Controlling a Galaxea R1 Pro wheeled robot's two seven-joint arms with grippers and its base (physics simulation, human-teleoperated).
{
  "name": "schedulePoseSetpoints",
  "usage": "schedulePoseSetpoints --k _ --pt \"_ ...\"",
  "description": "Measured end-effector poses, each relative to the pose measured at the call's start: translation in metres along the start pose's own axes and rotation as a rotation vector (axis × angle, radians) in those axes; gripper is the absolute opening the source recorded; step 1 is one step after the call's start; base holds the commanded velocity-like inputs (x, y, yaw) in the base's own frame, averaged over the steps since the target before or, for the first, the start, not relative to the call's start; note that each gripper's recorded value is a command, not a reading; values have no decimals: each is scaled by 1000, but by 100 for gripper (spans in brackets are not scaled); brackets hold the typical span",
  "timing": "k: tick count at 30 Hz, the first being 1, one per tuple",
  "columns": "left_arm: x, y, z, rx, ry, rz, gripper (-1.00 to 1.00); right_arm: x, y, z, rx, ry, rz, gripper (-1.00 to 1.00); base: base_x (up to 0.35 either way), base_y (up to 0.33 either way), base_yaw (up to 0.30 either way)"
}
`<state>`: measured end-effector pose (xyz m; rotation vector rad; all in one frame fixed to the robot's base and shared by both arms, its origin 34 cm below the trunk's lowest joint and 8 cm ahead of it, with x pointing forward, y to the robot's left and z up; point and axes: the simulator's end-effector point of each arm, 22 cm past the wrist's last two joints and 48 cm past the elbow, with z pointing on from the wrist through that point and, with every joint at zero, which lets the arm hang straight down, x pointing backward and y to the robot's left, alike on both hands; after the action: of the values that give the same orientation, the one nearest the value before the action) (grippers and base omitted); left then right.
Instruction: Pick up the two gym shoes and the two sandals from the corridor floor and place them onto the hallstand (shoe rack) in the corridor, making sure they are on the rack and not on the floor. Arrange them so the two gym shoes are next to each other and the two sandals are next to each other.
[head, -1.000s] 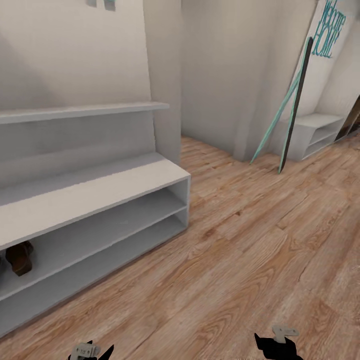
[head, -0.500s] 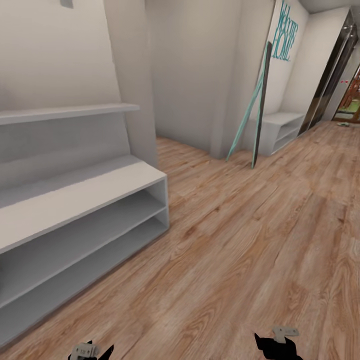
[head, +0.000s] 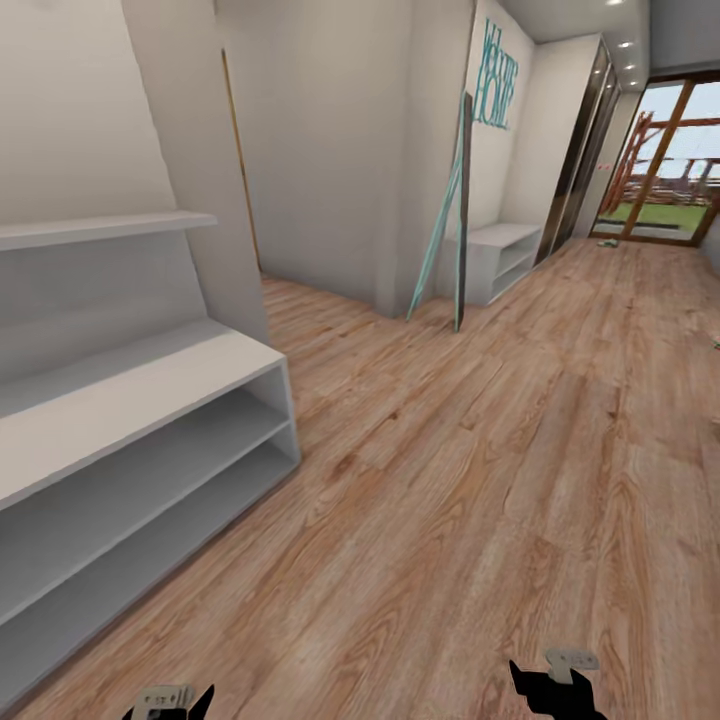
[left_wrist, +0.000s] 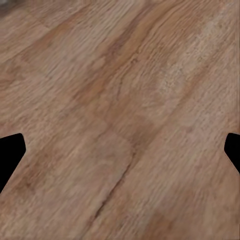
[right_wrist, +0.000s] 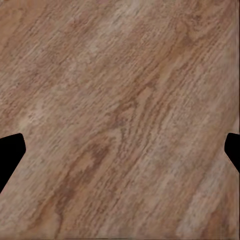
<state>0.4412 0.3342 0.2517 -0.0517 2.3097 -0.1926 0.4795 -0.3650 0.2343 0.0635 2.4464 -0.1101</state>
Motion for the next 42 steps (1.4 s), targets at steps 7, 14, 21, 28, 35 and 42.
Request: schedulePoseSetpoints --k 7,14,21,28,35,42 --pt "5 -2 -1 -16 3 -5 100 0 1 -2 -2 -13 -2 100 0 0 -300" --pt "-5 -3 -3 -23 -66 13 100 0 2 -3 -3 -16 -2 100 0 0 -300" --pt "-3 -5 -5 -21 -71 14 100 -2 2 -3 -3 -21 -2 100 0 0 -300" --pt "-3 -10 -5 -5 -72 21 100 1 2 -5 -2 -19 -1 100 0 0 -300" --pt "-4 -11 -5 -1 -74 25 100 0 2 -6 -2 -22 -1 100 0 0 -300" --pt "-5 -10 -5 -5 -77 27 100 -1 3 -6 -5 -25 -1 100 0 0 -300"
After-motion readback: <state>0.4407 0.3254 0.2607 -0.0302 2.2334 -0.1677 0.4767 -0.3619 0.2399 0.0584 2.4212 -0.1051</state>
